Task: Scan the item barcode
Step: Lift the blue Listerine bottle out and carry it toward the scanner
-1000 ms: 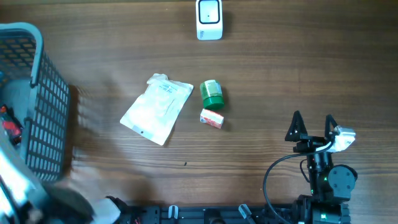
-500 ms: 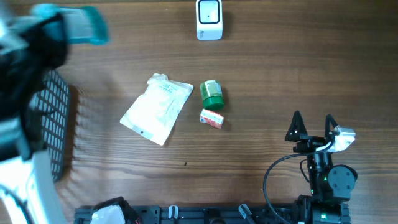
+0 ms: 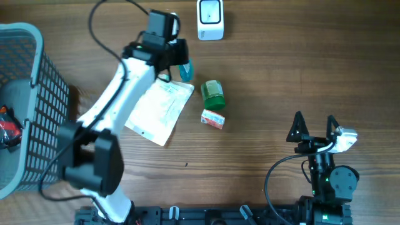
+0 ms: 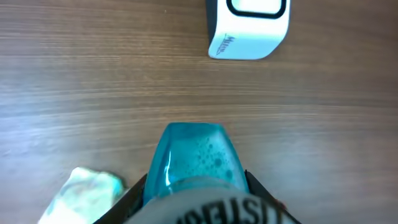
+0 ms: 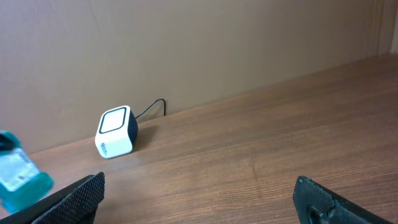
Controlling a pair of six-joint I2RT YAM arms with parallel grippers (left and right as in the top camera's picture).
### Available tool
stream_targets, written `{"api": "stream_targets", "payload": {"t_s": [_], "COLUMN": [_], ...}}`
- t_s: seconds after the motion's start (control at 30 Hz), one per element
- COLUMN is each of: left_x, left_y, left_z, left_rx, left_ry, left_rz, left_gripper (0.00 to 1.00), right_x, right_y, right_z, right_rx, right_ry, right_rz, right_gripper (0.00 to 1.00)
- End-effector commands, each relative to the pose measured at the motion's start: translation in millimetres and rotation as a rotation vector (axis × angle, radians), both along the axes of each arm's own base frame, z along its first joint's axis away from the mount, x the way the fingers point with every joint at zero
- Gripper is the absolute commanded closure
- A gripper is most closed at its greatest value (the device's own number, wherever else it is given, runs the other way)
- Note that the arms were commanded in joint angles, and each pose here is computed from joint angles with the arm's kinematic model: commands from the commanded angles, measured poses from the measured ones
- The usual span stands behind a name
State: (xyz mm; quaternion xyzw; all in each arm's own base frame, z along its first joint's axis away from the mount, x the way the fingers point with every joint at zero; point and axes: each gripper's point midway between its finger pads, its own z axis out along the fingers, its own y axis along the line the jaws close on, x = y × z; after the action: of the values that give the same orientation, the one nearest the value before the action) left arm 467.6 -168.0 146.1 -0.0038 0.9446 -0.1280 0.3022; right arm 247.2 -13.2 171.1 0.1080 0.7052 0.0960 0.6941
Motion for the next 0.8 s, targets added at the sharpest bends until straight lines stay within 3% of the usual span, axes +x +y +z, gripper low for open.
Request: {"api": "stream_targets", "payload": {"t_s": [0.0, 0.23, 0.4, 0.6, 0.67, 0.77], "left_x": [7.8, 1.6, 14.6, 15.6, 15.7, 18.0], "left_y": [-20.7, -48.0, -43.9, -49.5, -48.7, -42.4], "left_z": [-23.4, -37.2, -29.2, -26.4, -26.7, -27.0], "left_rx": [0.061, 0.314, 0.393, 0.337, 0.249, 0.110], "left_ry": [-0.011, -0.110, -0.195, -0.200, -0.159, -0.092], "left_rz": [-0.033, -0.438, -0.530, -0.511, -0.390, -0.144], "left_gripper": [0.65, 0.60, 0.60, 0.59, 0.53, 0.55], "right_x": [0.0, 0.0, 0.0, 0.0, 0.0, 0.0], "right_y": [-1.6, -1.6, -1.6, -1.6, -1.6, -1.6], "right_z": [1.3, 1.2, 1.2, 1.3, 1.2, 1.3], "right_rx": [0.003, 0.003, 0.003, 0.003, 0.003, 0.003], "right_ry": [-0.006, -0.006, -0.006, -0.006, -0.006, -0.006], "right_rz": [-0.008, -0.008, -0.008, -0.008, -0.008, -0.008], "right_gripper": [0.00, 0.00, 0.00, 0.00, 0.00, 0.00]}}
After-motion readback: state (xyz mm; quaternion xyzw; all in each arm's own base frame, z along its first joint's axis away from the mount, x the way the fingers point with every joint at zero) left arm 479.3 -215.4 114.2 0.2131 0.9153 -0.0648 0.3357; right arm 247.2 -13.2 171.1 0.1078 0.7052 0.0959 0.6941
